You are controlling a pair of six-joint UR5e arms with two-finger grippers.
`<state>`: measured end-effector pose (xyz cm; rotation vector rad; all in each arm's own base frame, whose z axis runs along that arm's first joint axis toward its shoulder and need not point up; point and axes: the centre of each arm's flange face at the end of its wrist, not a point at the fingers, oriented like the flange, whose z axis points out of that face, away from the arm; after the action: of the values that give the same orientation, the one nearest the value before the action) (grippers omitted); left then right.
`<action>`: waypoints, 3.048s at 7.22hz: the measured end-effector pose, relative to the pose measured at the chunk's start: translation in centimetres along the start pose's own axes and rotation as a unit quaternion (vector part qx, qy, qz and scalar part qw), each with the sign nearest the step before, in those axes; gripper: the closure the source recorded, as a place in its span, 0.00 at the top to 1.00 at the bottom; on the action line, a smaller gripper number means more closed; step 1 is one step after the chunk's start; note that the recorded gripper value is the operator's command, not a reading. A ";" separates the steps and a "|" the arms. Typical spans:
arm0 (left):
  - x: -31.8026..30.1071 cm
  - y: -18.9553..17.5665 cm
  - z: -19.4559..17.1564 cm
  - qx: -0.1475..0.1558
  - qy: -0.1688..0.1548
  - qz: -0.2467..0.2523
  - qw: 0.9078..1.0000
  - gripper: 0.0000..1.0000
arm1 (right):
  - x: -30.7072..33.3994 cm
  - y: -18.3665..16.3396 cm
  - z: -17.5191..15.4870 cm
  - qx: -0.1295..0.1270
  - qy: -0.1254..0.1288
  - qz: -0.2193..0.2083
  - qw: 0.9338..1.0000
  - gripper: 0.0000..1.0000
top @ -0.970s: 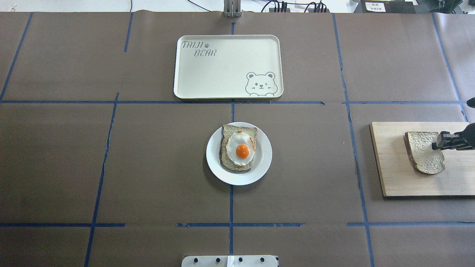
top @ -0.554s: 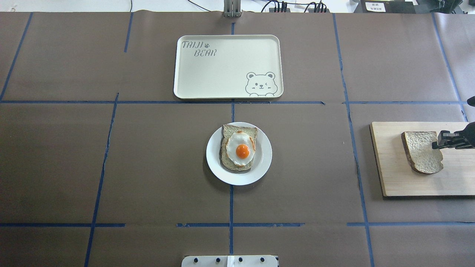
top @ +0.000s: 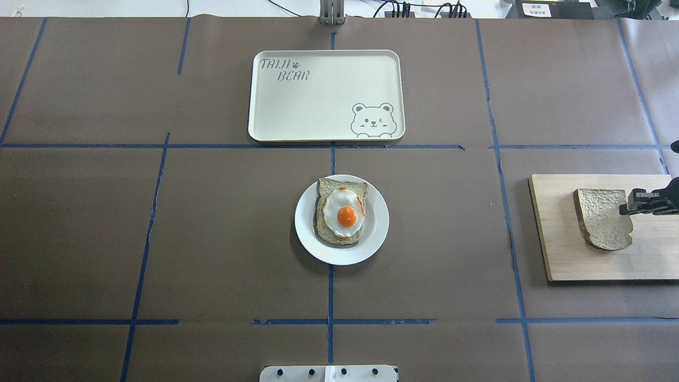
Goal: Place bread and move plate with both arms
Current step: 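Lower the right gripper onto the bread slice on the wooden board and grasp it, then lift the bread slice with the right gripper and carry it over the plate, then lower the bread onto the egg toast and open the right gripper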
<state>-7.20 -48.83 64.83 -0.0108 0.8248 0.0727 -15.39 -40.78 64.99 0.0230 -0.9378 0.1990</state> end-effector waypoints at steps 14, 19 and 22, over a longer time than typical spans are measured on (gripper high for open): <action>0.1 -0.1 -0.1 0.001 0.001 0.001 1.000 1.00 | -36.9 -5.4 -8.5 -0.017 -0.253 0.054 0.966 0.00; 0.1 -0.1 -0.1 0.001 0.001 0.000 1.000 1.00 | -51.1 7.6 3.4 0.009 -0.265 0.065 0.962 0.00; 0.1 -0.1 -0.1 0.000 0.001 0.000 1.000 1.00 | -49.3 9.3 6.5 0.009 -0.239 0.062 0.969 0.00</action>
<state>-7.19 -48.90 64.75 -0.0103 0.8263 0.0716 -50.64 -40.23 28.63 0.0299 -1.4203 0.3255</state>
